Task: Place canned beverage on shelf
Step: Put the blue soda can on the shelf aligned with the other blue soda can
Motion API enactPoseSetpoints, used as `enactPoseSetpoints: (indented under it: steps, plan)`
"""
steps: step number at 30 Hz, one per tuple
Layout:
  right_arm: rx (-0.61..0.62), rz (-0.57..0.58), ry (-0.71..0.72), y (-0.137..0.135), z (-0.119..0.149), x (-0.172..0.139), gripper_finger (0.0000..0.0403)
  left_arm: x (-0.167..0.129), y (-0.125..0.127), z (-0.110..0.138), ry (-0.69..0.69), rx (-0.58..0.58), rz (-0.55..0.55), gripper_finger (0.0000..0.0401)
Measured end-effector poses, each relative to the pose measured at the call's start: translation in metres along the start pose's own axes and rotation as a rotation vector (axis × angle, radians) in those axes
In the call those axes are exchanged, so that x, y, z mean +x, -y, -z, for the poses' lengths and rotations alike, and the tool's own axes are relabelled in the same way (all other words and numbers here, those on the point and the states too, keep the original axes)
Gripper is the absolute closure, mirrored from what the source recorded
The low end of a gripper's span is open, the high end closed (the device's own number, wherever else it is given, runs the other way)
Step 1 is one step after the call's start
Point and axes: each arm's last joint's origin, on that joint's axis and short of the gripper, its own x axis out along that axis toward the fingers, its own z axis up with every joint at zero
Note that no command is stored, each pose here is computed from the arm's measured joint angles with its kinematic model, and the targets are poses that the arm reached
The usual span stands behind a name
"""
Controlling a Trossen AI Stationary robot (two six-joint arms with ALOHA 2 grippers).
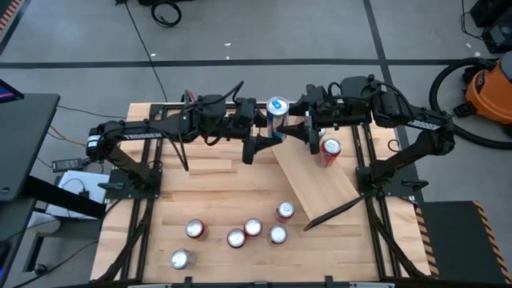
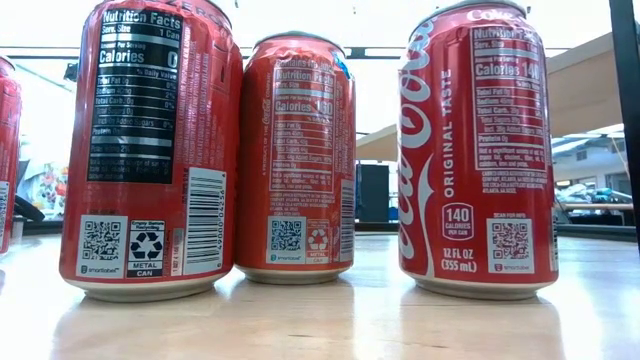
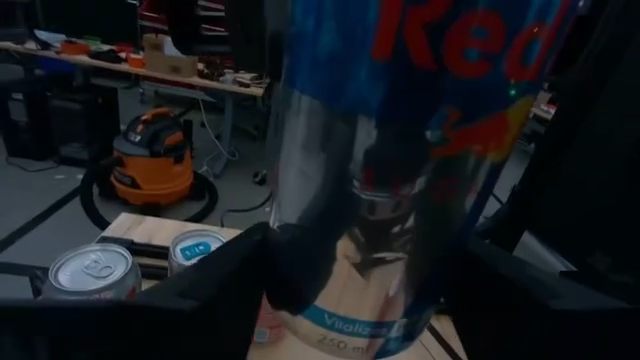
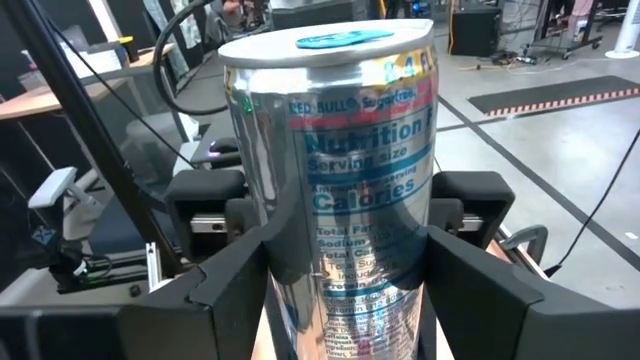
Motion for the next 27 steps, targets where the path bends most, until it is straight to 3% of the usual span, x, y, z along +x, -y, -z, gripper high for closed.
enactPoseSetpoints:
  steps: [3, 13, 20, 27]
  plan:
    - [0.000, 0.000, -0.001, 0.000, 0.000, 0.000, 0.0153, 0.000, 0.000, 0.000, 0.000, 0.002, 0.000, 0.0160]
    - [0.028, 0.037, -0.088, 0.002, 0.009, -0.001, 0.0133, 0.000, -0.002, 0.007, -0.070, -0.001, -0.048, 0.0147]
    - [0.079, 0.147, -0.171, 0.007, 0.018, -0.003, 0.0089, -0.003, -0.010, 0.018, -0.174, 0.052, -0.262, 0.0148]
    - [0.173, 0.238, -0.212, 0.014, 0.023, -0.004, 0.0076, -0.007, -0.016, 0.027, -0.268, 0.171, -0.476, 0.0148]
